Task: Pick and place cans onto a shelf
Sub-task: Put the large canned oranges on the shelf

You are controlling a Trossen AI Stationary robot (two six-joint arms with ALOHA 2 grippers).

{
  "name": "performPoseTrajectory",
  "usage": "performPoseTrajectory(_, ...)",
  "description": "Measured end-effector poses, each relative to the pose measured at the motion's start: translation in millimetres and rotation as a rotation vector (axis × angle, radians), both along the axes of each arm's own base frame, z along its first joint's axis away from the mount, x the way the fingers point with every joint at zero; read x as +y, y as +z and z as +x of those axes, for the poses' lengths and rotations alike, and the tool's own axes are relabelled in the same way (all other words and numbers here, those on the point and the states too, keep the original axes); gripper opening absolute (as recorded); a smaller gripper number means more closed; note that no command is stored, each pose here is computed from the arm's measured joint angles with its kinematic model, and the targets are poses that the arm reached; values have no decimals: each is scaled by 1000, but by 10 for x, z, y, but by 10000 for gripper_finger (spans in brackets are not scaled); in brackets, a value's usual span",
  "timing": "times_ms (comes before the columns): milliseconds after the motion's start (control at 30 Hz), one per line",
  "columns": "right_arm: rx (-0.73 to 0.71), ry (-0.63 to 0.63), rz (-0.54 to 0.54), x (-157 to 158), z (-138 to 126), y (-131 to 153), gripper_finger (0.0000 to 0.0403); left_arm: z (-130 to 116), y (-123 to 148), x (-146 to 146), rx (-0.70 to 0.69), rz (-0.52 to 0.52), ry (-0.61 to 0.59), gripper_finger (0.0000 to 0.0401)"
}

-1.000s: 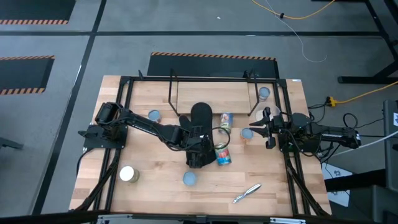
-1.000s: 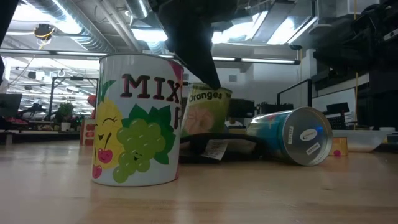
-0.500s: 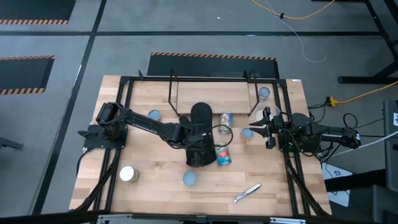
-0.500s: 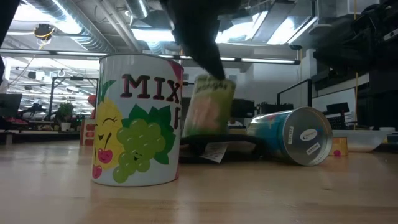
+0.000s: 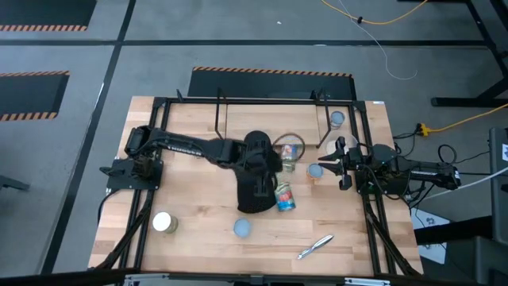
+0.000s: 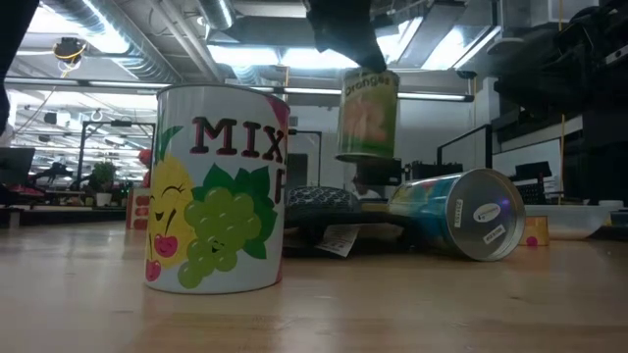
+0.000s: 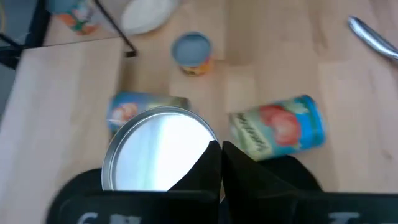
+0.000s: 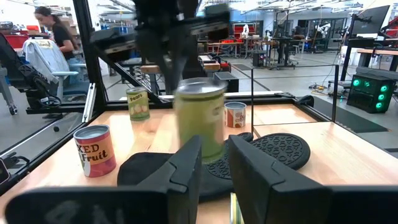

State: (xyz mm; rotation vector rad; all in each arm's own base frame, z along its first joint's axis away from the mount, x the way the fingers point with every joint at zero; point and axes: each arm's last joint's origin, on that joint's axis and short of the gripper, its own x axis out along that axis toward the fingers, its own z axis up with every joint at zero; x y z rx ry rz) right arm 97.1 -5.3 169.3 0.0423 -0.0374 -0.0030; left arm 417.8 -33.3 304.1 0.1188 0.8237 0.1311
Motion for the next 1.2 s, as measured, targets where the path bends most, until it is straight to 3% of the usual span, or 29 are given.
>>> performPoseTrajectory(833, 0, 0, 0, 0, 0, 0, 84, -123, 99, 1660, -95, 41, 376, 0)
performPoseTrajectory(1200, 0, 0, 0, 0, 0, -1, 84, 19, -349, 2042, -39, 20, 397, 0)
